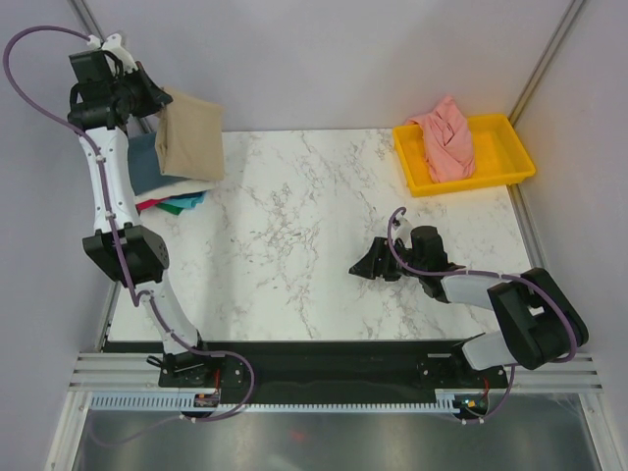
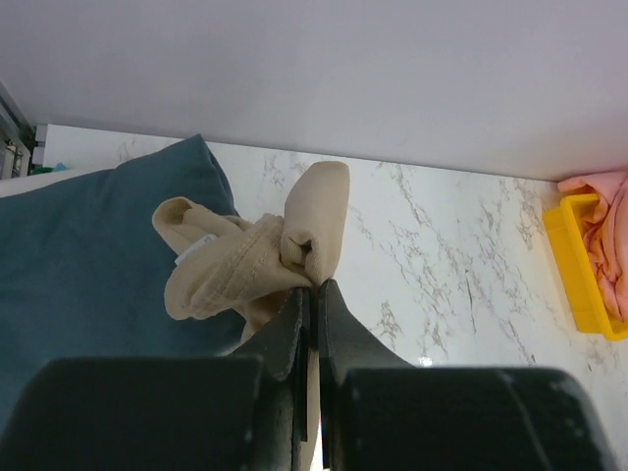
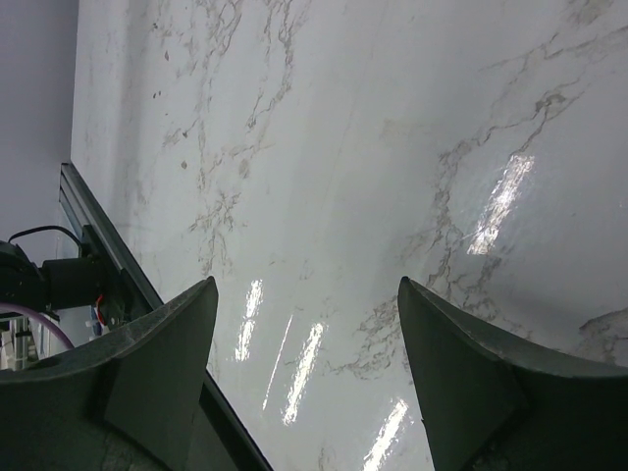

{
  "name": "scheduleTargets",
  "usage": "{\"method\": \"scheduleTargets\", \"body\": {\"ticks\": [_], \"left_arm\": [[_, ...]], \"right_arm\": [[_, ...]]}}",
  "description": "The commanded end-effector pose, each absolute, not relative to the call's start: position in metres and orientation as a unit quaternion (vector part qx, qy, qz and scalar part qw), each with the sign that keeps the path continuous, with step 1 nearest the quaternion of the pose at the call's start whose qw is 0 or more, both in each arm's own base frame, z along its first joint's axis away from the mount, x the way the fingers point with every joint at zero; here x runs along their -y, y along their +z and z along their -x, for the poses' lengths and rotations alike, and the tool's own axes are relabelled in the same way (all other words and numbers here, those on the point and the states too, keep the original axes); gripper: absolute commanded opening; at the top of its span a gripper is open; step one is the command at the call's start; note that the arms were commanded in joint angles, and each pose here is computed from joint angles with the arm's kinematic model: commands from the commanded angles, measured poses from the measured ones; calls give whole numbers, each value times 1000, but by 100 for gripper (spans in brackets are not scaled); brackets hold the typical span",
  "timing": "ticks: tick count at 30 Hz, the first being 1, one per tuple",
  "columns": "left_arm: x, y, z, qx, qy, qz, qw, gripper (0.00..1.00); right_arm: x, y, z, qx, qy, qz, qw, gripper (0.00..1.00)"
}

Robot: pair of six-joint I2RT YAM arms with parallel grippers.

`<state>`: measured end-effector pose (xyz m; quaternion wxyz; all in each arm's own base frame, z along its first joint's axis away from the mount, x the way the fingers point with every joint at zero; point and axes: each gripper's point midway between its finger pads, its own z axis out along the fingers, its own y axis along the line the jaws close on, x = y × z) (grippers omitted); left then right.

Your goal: Fold and stack the t-shirts

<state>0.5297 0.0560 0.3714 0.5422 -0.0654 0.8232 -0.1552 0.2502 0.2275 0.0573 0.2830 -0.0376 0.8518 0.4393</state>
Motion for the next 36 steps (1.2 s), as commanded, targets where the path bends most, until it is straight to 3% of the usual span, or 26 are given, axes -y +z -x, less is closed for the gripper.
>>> {"method": "scheduleTargets", "body": {"ticks": [1,9,17,27,36], "left_arm": [[-81,393,-536,-799,-169,44,576,2],[-137,354,-572,-801,-155,83,572,2],[-198,271,-614,-818,-84,143,551,2],[-296,211,-592,-817,40,276,505,2],[-299,171,-595,-830,-5,275,485,4]], "right_arm": [[-231,63,-252,-841,451,57,294,82],[-232,62,-252,-840,454,56,291,82],[-233,61,-251,-840,455,57,289,82],[-234,61,-254,-839,459,56,286,82],[-234,60,-254,-839,460,54,284,82]]}}
